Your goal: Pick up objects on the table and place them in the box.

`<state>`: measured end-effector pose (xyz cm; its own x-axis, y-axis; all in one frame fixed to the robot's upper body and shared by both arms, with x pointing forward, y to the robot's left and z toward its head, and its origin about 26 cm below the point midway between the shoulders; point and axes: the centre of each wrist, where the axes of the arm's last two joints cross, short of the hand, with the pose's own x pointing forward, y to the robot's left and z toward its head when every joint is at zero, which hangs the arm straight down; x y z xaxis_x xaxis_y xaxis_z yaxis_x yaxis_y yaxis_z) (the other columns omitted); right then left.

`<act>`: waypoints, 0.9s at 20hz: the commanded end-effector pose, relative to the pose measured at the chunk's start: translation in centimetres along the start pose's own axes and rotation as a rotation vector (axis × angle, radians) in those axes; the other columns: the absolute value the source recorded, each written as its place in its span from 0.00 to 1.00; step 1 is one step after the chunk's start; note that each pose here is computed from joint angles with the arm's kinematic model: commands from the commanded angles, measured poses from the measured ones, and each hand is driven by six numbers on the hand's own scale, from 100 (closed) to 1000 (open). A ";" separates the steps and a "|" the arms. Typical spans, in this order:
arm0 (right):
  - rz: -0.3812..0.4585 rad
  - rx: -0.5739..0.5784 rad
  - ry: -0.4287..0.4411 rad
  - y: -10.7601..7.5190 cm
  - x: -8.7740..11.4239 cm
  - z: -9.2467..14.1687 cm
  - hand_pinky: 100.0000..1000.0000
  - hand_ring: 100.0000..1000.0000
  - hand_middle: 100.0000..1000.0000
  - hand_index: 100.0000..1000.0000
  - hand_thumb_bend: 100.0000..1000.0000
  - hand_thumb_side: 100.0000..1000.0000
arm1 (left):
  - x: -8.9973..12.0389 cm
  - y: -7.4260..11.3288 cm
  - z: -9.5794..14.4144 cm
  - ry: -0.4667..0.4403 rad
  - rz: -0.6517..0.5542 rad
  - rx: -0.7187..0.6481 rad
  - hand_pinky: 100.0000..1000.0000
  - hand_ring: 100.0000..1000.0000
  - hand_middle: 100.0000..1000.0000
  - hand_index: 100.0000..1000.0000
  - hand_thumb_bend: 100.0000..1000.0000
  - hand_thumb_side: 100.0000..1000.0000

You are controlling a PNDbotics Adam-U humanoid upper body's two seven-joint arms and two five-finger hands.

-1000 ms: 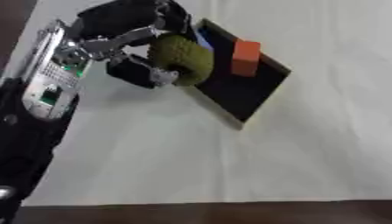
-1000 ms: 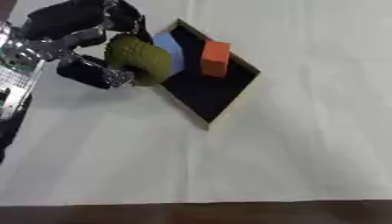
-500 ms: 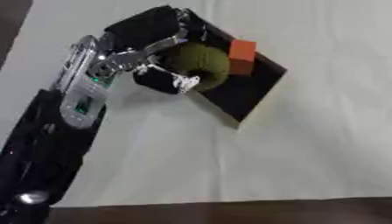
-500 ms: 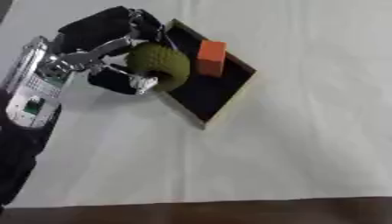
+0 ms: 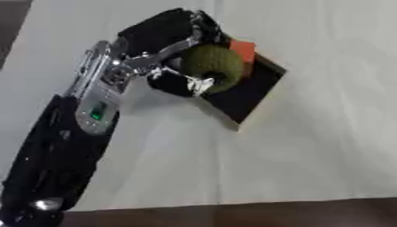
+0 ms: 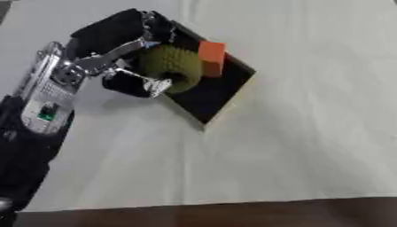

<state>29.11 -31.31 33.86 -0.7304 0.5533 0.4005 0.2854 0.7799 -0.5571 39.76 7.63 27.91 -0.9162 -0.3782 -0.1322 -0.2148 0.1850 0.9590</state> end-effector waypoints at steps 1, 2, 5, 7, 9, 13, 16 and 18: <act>0.013 -0.006 -0.040 -0.7 0.9 -0.5 0.83 0.73 0.55 0.69 0.00 0.50 | 0.3 0.2 -0.7 0.015 -0.022 0.004 0.60 0.45 0.38 0.63 0.00 0.16; 0.010 -0.005 -0.042 -0.7 0.9 -0.5 0.83 0.73 0.55 0.69 0.00 0.50 | 0.3 -0.1 -0.8 0.021 -0.024 -0.005 0.61 0.46 0.39 0.63 0.00 0.16; 0.005 -0.006 -0.046 -0.7 1.0 -0.6 0.83 0.73 0.55 0.69 0.00 0.50 | 0.2 -1.0 -1.2 0.043 -0.028 -0.031 0.62 0.47 0.40 0.65 0.00 0.15; 0.003 -0.008 -0.046 -0.7 1.0 -0.6 0.83 0.73 0.55 0.69 0.00 0.50 | 0.0 -1.4 -1.2 0.056 -0.037 -0.049 0.64 0.51 0.44 0.69 0.00 0.13; 0.002 -0.011 -0.044 -0.7 0.9 -0.5 0.83 0.73 0.55 0.69 0.00 0.50 | -0.1 -1.7 -1.2 0.067 -0.057 -0.071 0.70 0.62 0.55 0.80 0.00 0.07; 0.000 -0.020 -0.037 -0.7 0.8 -0.4 0.83 0.73 0.55 0.69 0.00 0.50 | -0.2 -1.9 -1.0 0.078 -0.111 -0.114 0.82 0.77 0.73 0.90 0.00 0.08; -0.001 -0.022 -0.034 -0.7 0.7 -0.3 0.83 0.72 0.55 0.69 0.00 0.50 | -0.3 -1.9 -0.8 0.095 -0.146 -0.130 0.86 0.82 0.77 0.93 0.10 0.14; -0.001 -0.023 -0.032 -0.7 0.7 -0.2 0.83 0.72 0.55 0.69 0.00 0.50 | -0.4 -2.1 -0.6 0.104 -0.158 -0.134 0.89 0.84 0.79 0.94 0.12 0.19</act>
<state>29.12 -31.33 33.87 -0.7383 0.5397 0.4046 0.2795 0.7907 -0.5447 40.84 6.44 25.30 -0.8467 -0.4769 -0.2359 -0.2671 -0.0025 0.9637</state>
